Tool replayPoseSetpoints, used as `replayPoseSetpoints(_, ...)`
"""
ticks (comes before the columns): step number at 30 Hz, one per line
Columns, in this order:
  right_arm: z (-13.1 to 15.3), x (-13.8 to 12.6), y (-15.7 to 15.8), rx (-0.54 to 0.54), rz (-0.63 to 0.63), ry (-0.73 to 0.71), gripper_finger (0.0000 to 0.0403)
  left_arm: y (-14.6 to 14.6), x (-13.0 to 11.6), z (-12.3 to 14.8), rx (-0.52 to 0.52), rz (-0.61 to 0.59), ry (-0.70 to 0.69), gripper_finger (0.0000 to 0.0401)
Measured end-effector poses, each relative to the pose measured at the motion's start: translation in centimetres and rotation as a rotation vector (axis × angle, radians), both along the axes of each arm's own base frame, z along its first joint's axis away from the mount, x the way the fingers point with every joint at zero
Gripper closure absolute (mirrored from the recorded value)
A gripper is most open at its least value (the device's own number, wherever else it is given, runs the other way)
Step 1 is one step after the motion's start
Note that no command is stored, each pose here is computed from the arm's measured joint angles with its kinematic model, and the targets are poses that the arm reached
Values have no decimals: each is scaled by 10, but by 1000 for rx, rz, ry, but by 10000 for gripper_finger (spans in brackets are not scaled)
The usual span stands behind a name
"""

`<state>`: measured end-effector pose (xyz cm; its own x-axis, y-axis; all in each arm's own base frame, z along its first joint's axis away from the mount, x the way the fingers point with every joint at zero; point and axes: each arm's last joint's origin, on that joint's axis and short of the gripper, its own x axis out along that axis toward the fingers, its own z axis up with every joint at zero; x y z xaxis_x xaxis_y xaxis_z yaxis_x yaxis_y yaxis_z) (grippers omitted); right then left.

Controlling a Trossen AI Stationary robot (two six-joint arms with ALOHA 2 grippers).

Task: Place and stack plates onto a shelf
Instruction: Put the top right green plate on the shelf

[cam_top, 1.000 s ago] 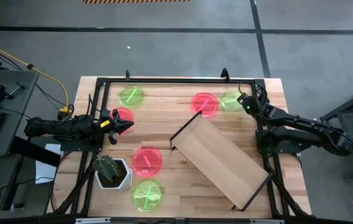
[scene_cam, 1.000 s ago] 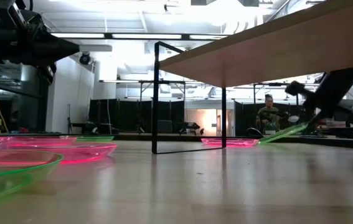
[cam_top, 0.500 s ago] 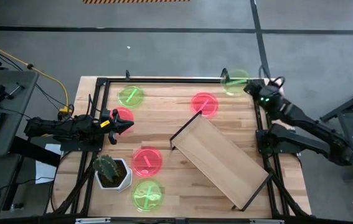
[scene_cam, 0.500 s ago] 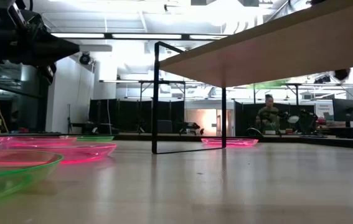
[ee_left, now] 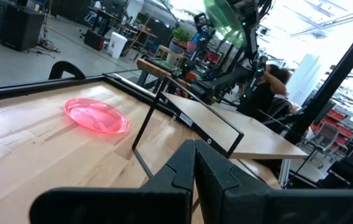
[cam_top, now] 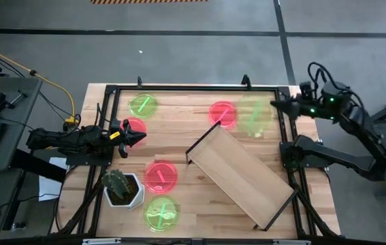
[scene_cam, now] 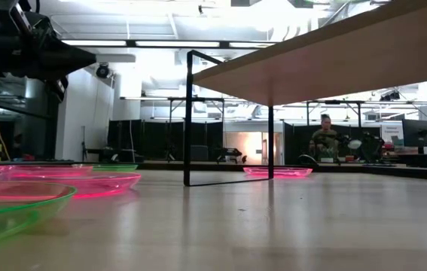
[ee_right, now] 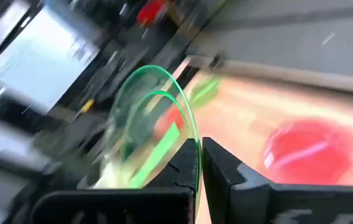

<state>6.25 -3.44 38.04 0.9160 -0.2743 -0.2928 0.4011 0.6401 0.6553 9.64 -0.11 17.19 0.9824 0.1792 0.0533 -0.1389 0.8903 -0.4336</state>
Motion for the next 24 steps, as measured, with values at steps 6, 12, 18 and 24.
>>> replayPoseSetpoints(6,-5,-3,16,273,256,32,403,0,0,0,0,0,0,400)
replayPoseSetpoints(12,-9,2,23,373,367,97,403,0,0,0,0,0,0,400)
replayPoseSetpoints(18,-11,28,26,378,468,169,403,0,0,0,0,0,0,400)
replayPoseSetpoints(24,-18,68,43,352,628,276,403,0,0,0,0,0,0,400)
